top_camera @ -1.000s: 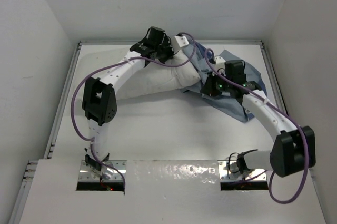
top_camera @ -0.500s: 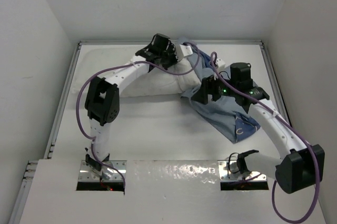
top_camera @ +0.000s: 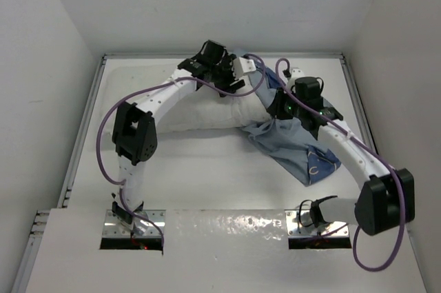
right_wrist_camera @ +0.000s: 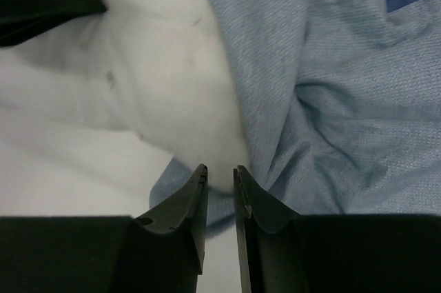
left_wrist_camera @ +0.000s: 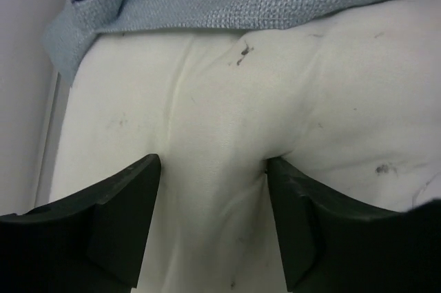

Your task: Put the pillow into the pillowcase

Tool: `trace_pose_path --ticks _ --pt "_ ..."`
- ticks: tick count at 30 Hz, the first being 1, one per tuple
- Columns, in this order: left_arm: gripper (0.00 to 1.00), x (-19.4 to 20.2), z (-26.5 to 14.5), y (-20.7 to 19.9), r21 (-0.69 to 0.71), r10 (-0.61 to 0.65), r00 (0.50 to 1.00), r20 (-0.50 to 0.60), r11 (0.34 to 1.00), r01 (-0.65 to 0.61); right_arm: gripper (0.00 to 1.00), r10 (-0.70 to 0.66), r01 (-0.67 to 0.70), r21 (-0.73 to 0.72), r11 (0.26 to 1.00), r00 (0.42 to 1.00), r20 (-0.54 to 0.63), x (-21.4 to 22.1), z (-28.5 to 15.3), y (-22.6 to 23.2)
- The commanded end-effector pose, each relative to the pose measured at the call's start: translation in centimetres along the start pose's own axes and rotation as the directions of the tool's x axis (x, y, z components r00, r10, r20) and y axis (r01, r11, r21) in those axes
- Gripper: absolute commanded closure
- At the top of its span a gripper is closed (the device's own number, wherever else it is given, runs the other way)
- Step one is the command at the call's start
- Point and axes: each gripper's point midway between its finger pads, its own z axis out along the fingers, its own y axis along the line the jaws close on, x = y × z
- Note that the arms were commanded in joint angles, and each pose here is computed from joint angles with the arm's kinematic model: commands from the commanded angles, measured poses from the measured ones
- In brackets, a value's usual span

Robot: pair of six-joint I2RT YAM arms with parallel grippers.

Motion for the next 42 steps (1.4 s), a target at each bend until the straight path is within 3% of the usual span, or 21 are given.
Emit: trace_pose_path --ticks 1,5,11,17,19,20,21,23,26,30,34,35,42 --pt "0.36 -3.0 -3.1 -0.3 0.070 0.073 0.996 0.056 0.995 -0.077 0.77 0.033 -0.048 0.080 0.996 0.984 0.176 -5.9 1.0 -0.8" --pt "0.30 -3.6 -4.3 -1.7 0.151 0.157 0.985 0.077 0.974 -0.167 0.71 0.027 -0.042 0.096 0.995 0.987 0.158 -6.5 3.7 -1.4" --pt "0.30 -2.6 -3.3 -5.3 0.273 0.193 0.978 0.074 0.940 -0.206 0.68 0.057 -0.066 0.114 0.991 0.995 0.082 -3.0 6.1 -2.6" --pt "0.30 -2.1 -0.9 -6.3 0.272 0.120 0.989 0.085 0.952 -0.139 0.62 0.071 -0.076 0.128 0.989 0.997 0.043 -1.0 7.7 -3.4" --pt "0.45 -1.5 0.2 -6.0 0.249 0.100 0.992 0.080 0.961 -0.116 0.72 0.081 -0.082 0.131 0.988 0.997 0.019 -0.2 8.3 -3.7" --pt "0.64 -1.3 0.5 -6.0 0.248 0.097 0.992 0.075 0.962 -0.113 0.82 0.085 -0.085 0.130 0.988 0.996 0.011 -0.1 8.4 -3.7" --pt "0.74 -0.7 0.9 -6.3 0.255 0.093 0.993 0.066 0.961 -0.107 1.00 0.085 -0.085 0.124 0.989 0.996 0.004 0.0 8.5 -3.5" --pt "1.00 0.0 1.3 -6.4 0.248 0.078 0.996 0.044 0.965 -0.087 1.00 0.072 -0.072 0.114 0.991 0.997 0.007 -0.3 8.2 -3.3" --pt "1.00 1.2 1.5 -5.6 0.208 0.065 0.998 -0.002 0.976 -0.064 1.00 0.026 -0.029 0.113 0.993 0.999 0.029 -1.4 6.8 -3.0" --pt "1.00 1.4 0.9 -1.3 0.056 -0.011 1.000 -0.007 0.998 0.011 1.00 -0.029 0.023 0.079 0.997 0.997 0.073 -3.2 4.0 -1.7" --pt "1.00 0.7 -0.1 3.5 -0.108 -0.041 0.999 0.016 0.993 0.043 1.00 -0.058 0.069 -0.113 0.991 0.993 0.102 -4.2 0.9 2.4" --pt "1.00 0.5 -0.2 4.1 -0.118 -0.050 0.998 0.030 0.992 0.054 1.00 -0.060 0.081 -0.211 0.974 0.992 0.108 -4.2 -0.2 4.3" --pt "1.00 -3.8 -0.7 5.0 -0.090 -0.068 0.984 0.165 0.992 0.084 1.00 0.027 0.040 -0.485 0.873 0.991 0.129 -5.0 -2.1 10.1"
